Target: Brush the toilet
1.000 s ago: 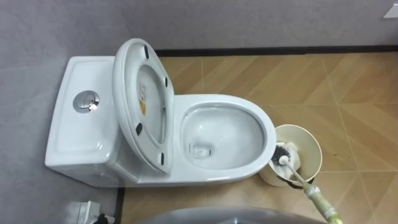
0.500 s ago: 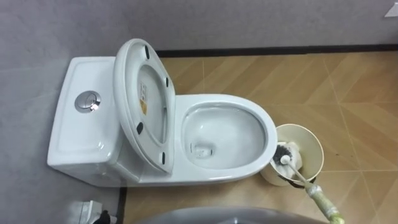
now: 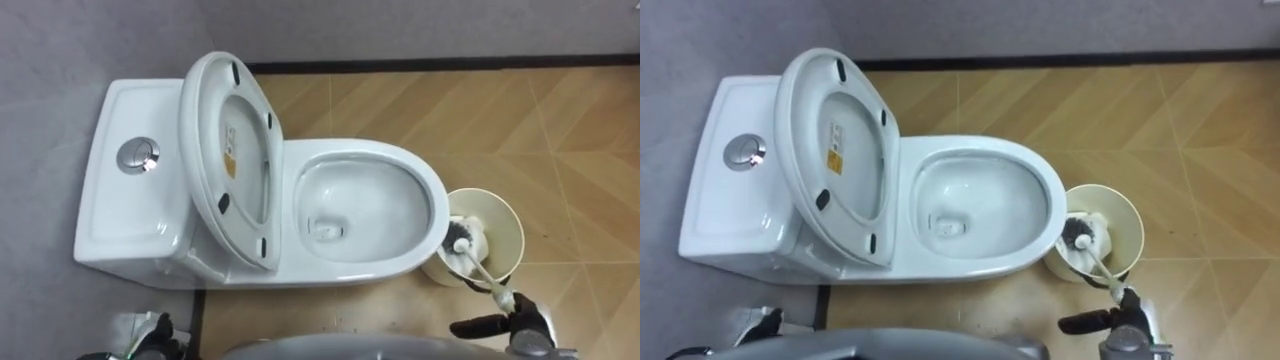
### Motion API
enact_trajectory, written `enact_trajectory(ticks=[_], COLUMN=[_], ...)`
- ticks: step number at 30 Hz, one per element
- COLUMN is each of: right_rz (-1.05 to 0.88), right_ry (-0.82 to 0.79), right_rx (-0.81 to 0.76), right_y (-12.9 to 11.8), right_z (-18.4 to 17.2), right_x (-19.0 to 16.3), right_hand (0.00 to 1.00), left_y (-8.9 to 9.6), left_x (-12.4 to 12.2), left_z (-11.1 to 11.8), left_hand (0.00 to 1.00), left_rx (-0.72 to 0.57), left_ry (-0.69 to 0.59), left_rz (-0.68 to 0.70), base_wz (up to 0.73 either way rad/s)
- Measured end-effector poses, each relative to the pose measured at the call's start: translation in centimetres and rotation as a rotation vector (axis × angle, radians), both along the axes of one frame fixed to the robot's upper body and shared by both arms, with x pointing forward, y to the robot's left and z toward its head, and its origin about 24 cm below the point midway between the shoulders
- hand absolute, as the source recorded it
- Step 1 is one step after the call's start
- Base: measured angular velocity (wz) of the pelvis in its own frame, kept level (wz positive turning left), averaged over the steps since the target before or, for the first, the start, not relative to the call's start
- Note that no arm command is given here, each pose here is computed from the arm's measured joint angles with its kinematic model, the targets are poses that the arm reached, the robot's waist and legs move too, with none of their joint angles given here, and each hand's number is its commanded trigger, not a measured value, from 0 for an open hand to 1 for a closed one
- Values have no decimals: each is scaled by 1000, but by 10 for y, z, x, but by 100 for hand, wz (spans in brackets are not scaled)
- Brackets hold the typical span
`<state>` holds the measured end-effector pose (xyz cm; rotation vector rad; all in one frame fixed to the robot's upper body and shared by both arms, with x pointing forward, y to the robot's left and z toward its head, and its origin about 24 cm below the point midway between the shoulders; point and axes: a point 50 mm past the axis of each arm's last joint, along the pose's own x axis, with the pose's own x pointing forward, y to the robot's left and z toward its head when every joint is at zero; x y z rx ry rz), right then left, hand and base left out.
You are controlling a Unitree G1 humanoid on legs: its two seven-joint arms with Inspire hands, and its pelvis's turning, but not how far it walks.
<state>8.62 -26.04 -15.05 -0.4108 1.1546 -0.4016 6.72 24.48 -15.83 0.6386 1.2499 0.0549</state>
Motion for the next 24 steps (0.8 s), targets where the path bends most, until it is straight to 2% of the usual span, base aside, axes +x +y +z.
enact_trajectory(ticks=[5, 8, 12, 15, 18, 24], right_rz=[-14, -26, -23, -59, -63, -42], right_ry=[-81, -120, -120, -165, -222, -264], right_rx=[-51, -81, -150, -195, -270, -358], right_y=[-4, -8, -27, -43, -59, -71], right_z=[8, 14, 24, 39, 58, 75], right_x=[30, 46, 59, 80, 99, 116], right_hand=[0, 0, 0, 0, 0, 0], left_y=[1, 1, -3, -12, -23, -36], left_x=[27, 52, 82, 110, 137, 166], left_z=[6, 13, 22, 32, 46, 66], left_hand=[0, 0, 0, 0, 0, 0], left_rx=[-48, -63, -81, -87, -127, -183], left_ry=[-122, -204, -284, -342, -432, -555], left_rz=[64, 54, 20, -53, -63, -86], base_wz=[11, 11, 20, 4, 3, 2])
